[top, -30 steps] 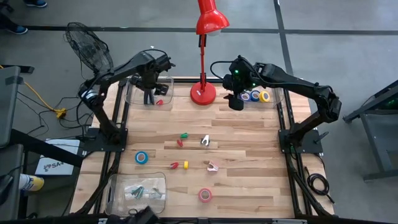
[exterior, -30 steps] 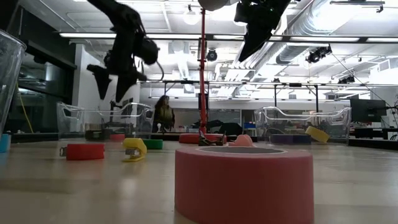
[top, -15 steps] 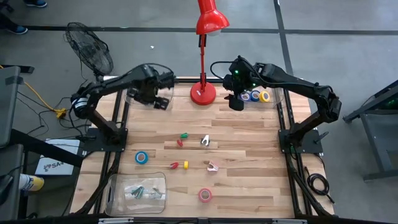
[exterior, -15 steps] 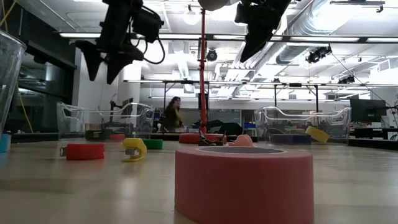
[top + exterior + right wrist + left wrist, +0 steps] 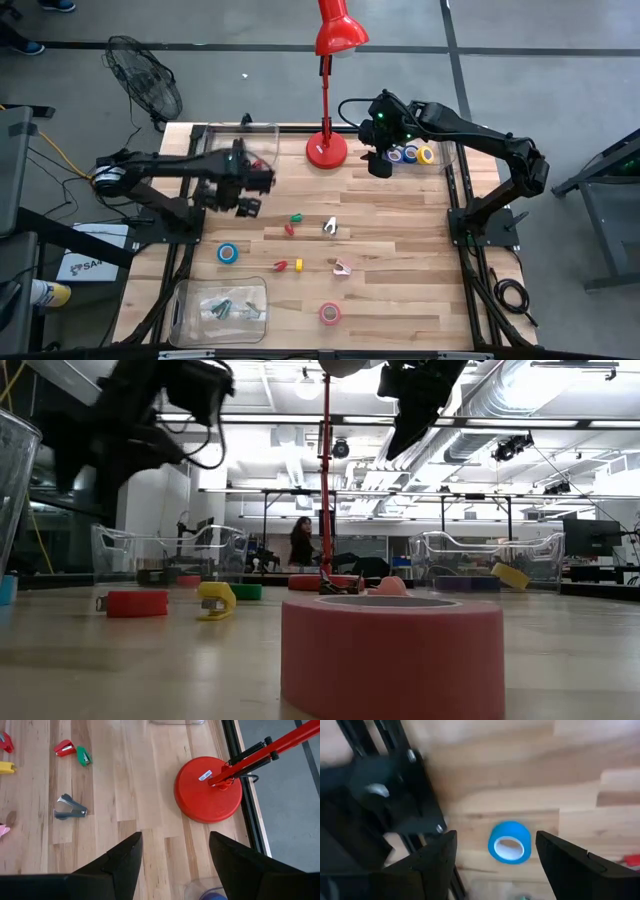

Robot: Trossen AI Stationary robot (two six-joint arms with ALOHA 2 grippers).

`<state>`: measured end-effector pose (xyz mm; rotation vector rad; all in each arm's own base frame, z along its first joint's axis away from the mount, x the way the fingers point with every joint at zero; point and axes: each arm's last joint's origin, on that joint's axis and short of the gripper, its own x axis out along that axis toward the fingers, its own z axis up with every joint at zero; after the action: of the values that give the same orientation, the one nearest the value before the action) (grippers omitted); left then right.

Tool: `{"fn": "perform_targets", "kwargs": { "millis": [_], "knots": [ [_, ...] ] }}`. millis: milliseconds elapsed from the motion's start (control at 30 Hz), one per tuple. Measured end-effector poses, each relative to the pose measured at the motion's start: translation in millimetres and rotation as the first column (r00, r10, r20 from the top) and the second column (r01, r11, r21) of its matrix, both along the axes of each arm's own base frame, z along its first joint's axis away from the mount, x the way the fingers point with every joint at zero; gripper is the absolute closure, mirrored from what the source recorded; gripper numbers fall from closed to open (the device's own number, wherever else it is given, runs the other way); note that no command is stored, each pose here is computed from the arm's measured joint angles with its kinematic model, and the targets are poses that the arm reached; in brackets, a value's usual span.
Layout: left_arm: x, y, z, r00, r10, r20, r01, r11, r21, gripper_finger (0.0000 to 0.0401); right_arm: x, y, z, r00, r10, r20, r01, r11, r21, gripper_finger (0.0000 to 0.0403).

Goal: Pick and place Stapler, Stapler remover, tape
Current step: Put the light blue tape into the top left transparent bin

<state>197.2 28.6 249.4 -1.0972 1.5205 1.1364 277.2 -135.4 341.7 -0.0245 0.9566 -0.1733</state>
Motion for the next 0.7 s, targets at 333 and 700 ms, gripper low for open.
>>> {"fn": "perform_targets", "kwargs": {
  "millis": [333, 700],
  "knots": [
    [-22, -44, -33, 0.994, 0.108, -0.001, -0.107, 0.993, -0.048, 0.0135, 0, 0, 0, 1.000, 0.015, 0.001, -0.015, 1.000, -0.012, 0.0181],
    [-33, -64, -74, 0.991, 0.125, -0.035, -0.128, 0.987, -0.101, 0.0146, 1, 0, 1, 1.000, 0.019, 0.017, -0.019, 1.000, -0.014, 0.0181]
  ]
}}
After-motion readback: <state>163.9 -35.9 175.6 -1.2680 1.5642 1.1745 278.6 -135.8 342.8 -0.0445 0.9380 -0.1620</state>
